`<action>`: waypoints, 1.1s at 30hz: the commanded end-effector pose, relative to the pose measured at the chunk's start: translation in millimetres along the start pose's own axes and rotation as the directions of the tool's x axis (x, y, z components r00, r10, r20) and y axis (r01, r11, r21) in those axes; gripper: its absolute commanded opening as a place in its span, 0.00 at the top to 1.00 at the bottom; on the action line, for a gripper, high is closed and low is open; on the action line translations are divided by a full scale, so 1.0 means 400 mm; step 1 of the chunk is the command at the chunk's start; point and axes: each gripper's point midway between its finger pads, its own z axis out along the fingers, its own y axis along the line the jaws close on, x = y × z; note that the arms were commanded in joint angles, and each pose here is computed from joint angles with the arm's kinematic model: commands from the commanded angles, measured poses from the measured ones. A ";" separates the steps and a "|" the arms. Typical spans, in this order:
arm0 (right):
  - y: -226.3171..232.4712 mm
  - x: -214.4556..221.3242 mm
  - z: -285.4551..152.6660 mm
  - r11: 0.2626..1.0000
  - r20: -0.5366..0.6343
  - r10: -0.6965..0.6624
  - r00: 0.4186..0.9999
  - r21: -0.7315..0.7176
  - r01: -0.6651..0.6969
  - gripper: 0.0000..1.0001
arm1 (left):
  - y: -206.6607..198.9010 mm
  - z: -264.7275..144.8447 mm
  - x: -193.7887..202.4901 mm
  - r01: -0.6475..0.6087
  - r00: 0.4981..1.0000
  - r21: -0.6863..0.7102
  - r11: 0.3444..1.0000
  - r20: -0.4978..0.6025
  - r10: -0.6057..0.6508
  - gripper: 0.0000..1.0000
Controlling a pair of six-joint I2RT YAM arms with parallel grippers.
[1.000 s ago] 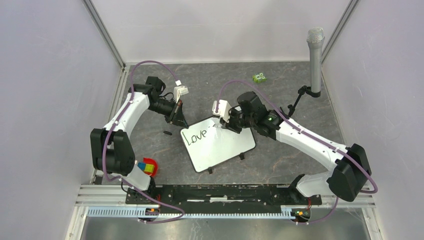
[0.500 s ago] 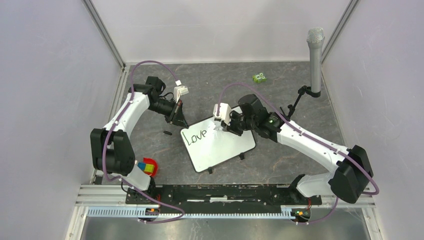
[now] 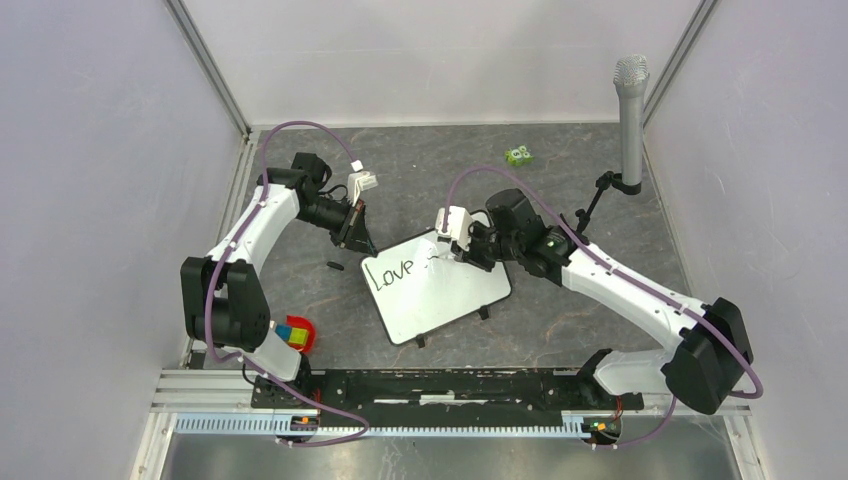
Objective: Write a sentence on the whiteboard
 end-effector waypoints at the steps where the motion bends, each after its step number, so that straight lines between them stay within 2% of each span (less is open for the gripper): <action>1: -0.010 0.054 -0.009 1.000 -0.069 0.002 0.998 0.031 0.000 1.00 | 0.002 0.006 0.034 -0.013 0.998 -0.011 1.000 -0.063 0.012 0.98; 19: 0.045 -0.017 0.017 0.998 -0.017 -0.007 1.000 -0.062 0.006 1.00 | 0.006 0.009 0.032 -0.009 0.998 -0.017 1.000 -0.055 0.008 0.98; 26: 0.058 -0.078 -0.023 0.995 0.050 -0.020 0.999 -0.094 0.024 1.00 | 0.005 0.006 0.029 -0.007 0.999 -0.025 1.000 -0.052 0.006 0.97; 30: 0.073 -0.097 -0.050 0.994 0.082 -0.017 0.996 -0.111 0.026 1.00 | 0.002 0.001 0.020 -0.015 0.999 -0.034 0.999 -0.039 0.014 0.83; 33: 0.086 -0.097 -0.058 0.992 0.089 -0.007 0.996 -0.126 0.019 1.00 | -0.008 -0.005 0.012 -0.024 0.999 -0.033 0.999 -0.024 0.024 0.65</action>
